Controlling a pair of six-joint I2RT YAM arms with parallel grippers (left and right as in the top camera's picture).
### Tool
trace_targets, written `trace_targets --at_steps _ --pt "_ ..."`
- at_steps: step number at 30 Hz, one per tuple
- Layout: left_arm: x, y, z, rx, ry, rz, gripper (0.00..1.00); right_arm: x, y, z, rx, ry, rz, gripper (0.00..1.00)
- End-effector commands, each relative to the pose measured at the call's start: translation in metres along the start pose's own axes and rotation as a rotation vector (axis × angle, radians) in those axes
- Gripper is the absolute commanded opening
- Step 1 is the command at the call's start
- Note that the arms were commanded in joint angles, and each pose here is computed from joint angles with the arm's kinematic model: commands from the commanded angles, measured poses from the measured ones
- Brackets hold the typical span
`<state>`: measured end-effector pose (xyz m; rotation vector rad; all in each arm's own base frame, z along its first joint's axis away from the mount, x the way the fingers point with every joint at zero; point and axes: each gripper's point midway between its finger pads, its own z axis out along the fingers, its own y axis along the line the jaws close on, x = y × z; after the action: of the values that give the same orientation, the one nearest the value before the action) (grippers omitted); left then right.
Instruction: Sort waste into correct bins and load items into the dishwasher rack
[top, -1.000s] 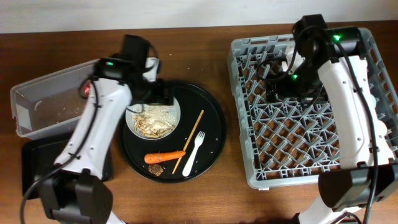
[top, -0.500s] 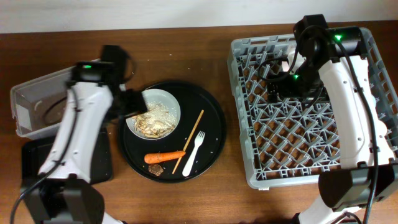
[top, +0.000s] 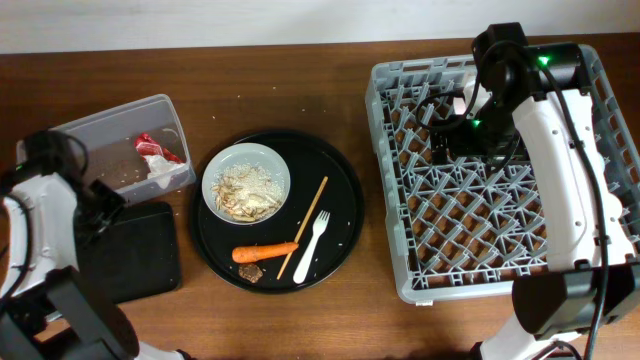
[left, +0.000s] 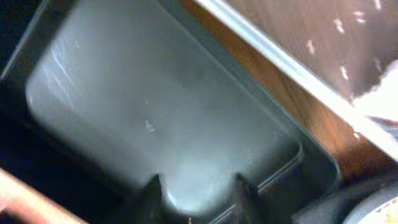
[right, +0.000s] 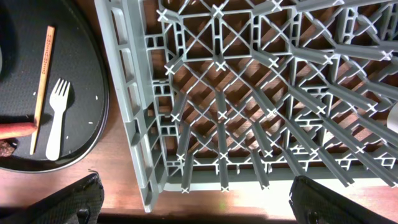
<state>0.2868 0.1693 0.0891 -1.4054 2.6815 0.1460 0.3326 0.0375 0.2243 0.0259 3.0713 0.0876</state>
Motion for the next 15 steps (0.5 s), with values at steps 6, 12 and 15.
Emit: trace_targets --at_steps 6,12,15 --pt "-0.030 0.052 0.039 0.013 -0.099 -0.243 0.01 -0.003 -0.003 0.000 0.009 -0.008 0.003 0.99" --pt "-0.052 0.052 0.051 0.057 -0.211 -0.272 0.01 -0.003 -0.005 0.000 0.021 -0.009 0.004 0.99" --pt "-0.059 0.049 0.055 0.080 -0.257 -0.295 0.01 -0.003 -0.005 0.000 0.021 -0.009 0.003 0.99"
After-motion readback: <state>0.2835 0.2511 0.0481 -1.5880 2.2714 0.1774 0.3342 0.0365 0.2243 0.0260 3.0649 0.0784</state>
